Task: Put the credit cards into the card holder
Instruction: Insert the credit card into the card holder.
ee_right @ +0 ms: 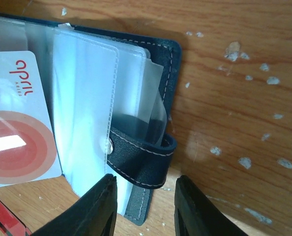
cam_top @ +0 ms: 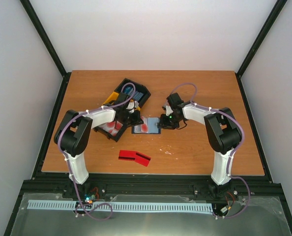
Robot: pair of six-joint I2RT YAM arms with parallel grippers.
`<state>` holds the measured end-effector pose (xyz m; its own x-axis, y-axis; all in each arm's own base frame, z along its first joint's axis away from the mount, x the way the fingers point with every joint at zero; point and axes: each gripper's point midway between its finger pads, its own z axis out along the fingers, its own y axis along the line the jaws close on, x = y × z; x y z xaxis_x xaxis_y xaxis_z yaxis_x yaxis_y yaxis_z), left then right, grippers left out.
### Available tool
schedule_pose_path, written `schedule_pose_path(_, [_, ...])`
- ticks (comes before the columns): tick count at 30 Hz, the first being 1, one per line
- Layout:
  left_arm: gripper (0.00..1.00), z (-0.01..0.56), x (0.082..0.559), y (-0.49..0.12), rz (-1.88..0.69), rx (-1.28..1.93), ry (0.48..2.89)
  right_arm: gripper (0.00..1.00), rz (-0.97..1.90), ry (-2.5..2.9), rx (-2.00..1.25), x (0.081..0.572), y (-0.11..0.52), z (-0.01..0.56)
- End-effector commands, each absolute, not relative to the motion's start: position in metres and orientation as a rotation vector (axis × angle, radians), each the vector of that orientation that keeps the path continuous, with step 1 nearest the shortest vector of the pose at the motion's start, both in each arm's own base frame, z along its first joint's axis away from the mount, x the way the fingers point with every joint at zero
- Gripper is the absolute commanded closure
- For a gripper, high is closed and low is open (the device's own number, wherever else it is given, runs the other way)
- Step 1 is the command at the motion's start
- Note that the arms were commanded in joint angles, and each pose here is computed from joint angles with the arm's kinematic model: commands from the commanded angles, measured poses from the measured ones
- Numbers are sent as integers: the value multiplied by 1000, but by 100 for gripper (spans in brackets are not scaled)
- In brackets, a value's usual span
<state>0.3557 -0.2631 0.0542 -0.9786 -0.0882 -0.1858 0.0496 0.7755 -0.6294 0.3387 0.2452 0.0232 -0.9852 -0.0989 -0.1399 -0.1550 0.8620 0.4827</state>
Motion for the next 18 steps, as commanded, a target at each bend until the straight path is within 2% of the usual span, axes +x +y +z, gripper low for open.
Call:
schedule_pose_path(1, [99, 74, 367, -254, -981, 16, 2724, 66, 691, 3027, -232, 316, 240, -1])
schedule_pose_path(6, [99, 85, 370, -253, -1048, 72, 2706, 59, 723, 3008, -307, 315, 252, 3])
schedule_pose_path(13, [99, 101, 375, -256, -1097, 187, 2690, 52, 568, 3033, -326, 314, 247, -3])
schedule_pose_path(18, [99, 83, 375, -255, -1070, 219, 2740, 52, 461, 3050, -331, 317, 245, -9])
